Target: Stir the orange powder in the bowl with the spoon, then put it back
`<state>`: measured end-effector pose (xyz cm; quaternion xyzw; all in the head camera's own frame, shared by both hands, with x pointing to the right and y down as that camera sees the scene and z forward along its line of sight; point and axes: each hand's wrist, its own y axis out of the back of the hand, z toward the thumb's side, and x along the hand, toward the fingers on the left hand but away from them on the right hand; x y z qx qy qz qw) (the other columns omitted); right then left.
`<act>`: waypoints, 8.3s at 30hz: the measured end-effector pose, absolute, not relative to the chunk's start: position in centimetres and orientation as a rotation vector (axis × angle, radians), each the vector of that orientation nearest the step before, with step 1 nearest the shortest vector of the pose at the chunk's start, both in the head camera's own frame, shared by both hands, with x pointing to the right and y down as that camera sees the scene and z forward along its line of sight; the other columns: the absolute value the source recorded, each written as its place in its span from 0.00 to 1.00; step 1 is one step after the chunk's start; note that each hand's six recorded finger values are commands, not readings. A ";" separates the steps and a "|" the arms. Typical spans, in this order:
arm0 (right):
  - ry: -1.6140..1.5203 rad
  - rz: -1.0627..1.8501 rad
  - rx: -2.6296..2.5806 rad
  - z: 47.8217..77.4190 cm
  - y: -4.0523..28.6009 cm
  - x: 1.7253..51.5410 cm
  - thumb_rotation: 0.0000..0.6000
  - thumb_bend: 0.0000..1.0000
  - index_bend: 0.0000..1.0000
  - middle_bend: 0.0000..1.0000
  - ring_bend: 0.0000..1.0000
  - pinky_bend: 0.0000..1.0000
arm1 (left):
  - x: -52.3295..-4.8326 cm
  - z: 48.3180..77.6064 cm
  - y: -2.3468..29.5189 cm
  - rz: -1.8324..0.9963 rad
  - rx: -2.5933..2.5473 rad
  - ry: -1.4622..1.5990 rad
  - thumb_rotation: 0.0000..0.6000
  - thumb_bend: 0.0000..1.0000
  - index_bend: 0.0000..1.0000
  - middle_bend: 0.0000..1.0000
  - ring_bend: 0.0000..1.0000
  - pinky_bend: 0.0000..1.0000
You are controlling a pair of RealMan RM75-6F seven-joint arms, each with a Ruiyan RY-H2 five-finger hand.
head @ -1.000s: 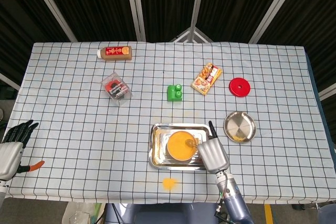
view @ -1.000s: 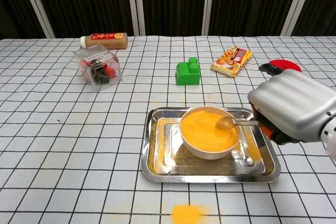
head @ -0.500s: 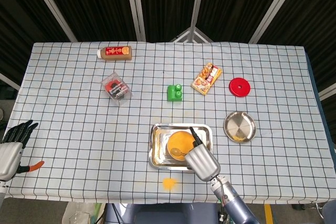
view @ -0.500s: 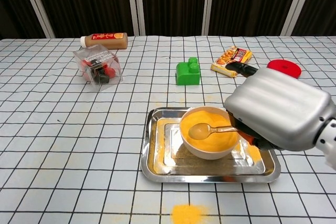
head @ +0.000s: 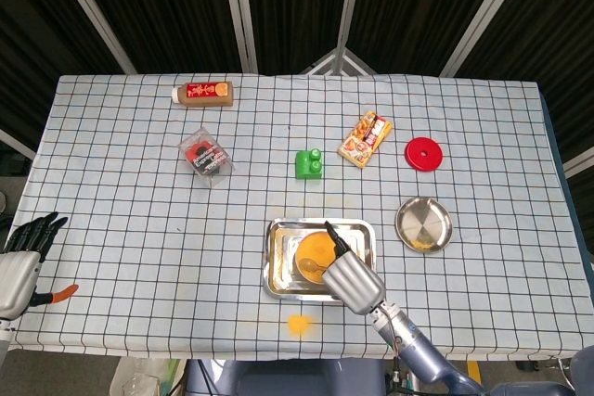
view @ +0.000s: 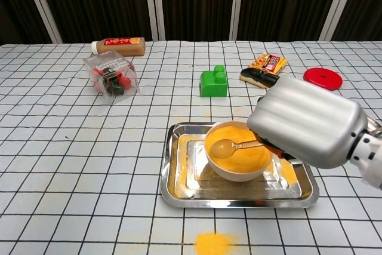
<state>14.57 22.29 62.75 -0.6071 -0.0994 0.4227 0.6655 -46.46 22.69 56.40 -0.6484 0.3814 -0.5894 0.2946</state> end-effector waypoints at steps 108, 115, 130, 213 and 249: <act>0.022 0.784 -1.045 64.9 21.0 18.2 1.00 0.94 0.95 0.83 0.56 0.02 | -46.5 56.6 22.8 -1.579 -1.726 1.018 1.00 0.00 0.00 0.00 0.00 0.00; -0.002 0.806 -1.043 64.6 20.6 18.6 1.00 0.94 0.95 0.83 0.56 0.02 | -46.5 56.6 22.8 -1.580 -1.726 1.018 1.00 0.00 0.00 0.00 0.00 0.00; -0.032 0.767 -1.066 63.7 20.7 17.7 1.00 0.94 0.95 0.83 0.56 0.02 | -46.5 56.5 22.8 -1.582 -1.728 1.024 1.00 0.00 0.00 0.00 0.00 0.00; -0.037 0.829 -1.093 65.8 21.8 19.5 1.00 0.94 0.95 0.83 0.56 0.02 | -46.4 56.9 23.0 -1.604 -1.759 1.030 1.00 0.00 0.00 0.00 0.00 0.00; -0.076 0.798 -1.172 64.7 23.2 18.3 1.00 0.94 0.95 0.83 0.56 0.02 | -46.5 56.8 22.9 -1.606 -1.760 1.051 1.00 0.00 0.00 0.00 0.00 0.00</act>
